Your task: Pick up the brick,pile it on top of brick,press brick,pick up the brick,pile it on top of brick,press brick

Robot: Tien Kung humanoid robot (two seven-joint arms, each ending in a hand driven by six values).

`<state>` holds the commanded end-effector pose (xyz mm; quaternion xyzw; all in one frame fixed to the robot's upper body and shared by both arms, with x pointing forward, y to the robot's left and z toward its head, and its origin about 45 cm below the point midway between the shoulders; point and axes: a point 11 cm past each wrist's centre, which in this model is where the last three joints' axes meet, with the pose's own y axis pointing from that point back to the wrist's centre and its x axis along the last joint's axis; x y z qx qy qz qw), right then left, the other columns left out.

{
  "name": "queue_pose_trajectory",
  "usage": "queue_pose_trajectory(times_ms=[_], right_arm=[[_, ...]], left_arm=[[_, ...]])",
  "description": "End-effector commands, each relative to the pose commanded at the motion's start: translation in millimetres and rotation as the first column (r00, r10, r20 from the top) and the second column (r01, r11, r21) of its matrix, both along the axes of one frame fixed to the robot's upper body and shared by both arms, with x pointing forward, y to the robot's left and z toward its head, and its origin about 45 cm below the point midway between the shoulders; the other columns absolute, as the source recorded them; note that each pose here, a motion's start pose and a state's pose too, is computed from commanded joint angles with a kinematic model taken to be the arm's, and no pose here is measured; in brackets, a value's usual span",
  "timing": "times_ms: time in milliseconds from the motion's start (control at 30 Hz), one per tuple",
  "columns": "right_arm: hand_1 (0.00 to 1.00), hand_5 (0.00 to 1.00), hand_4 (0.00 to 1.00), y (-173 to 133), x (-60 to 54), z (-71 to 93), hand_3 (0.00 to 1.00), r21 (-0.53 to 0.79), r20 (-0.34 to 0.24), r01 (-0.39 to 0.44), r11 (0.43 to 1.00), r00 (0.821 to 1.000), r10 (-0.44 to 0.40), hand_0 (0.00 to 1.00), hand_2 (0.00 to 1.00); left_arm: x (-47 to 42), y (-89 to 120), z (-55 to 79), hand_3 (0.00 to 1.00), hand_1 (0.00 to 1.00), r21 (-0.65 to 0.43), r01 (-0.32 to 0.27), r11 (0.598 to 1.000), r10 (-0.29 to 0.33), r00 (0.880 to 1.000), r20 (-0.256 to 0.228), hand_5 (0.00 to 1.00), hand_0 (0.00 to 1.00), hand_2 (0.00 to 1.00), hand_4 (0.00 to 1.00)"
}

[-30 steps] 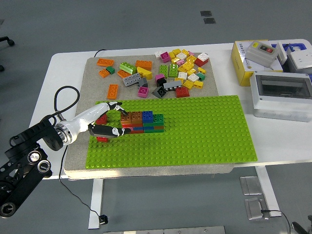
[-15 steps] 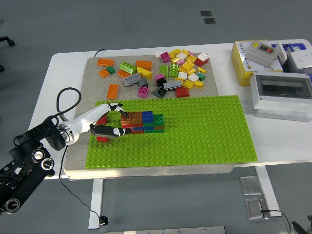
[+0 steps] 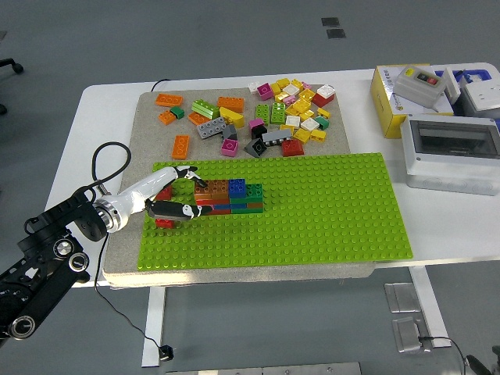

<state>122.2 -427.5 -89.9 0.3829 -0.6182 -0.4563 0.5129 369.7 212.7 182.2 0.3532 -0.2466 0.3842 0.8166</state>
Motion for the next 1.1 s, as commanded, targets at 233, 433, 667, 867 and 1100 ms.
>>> queue_pose_trajectory(times_ms=[233,433,667,867,1100], right_arm=[[0.689,0.990,0.607,0.1,-0.6,-0.3,0.779,-0.001,-0.001,-0.004,1.000,1.000,0.004,0.730,0.675],[0.689,0.991,0.607,0.3,-1.1,-0.5,0.779,-0.002,-0.001,-0.005,1.000,1.000,0.005,0.730,0.675],[0.689,0.993,0.609,-0.3,-1.7,-0.4,0.779,-0.003,-0.003,-0.006,1.000,1.000,0.006,0.730,0.675],[0.689,0.992,0.610,-1.2,-2.5,-0.3,0.777,-0.006,-0.004,-0.006,1.000,1.000,0.006,0.731,0.674],[0.689,0.992,0.610,-1.1,-3.5,-0.6,0.778,-0.006,-0.007,-0.007,1.000,1.000,0.007,0.730,0.674]], left_arm=[[-0.2,0.4,-4.1,0.717,0.998,-0.005,-0.004,1.000,0.004,1.000,-0.015,0.480,0.998,0.998,0.852],[0.1,1.8,-6.0,0.717,0.998,-0.009,-0.010,1.000,0.009,1.000,-0.021,0.480,0.998,0.998,0.851],[0.0,0.1,4.7,0.713,0.998,-0.033,-0.004,0.999,0.004,1.000,0.004,0.481,0.998,0.998,0.850],[-0.8,-1.5,19.8,0.702,0.998,-0.054,0.006,0.999,-0.004,0.999,0.041,0.481,0.998,0.998,0.850],[-2.8,3.3,42.0,0.693,0.998,-0.076,0.002,0.997,0.006,0.995,0.104,0.479,0.998,0.998,0.846]])
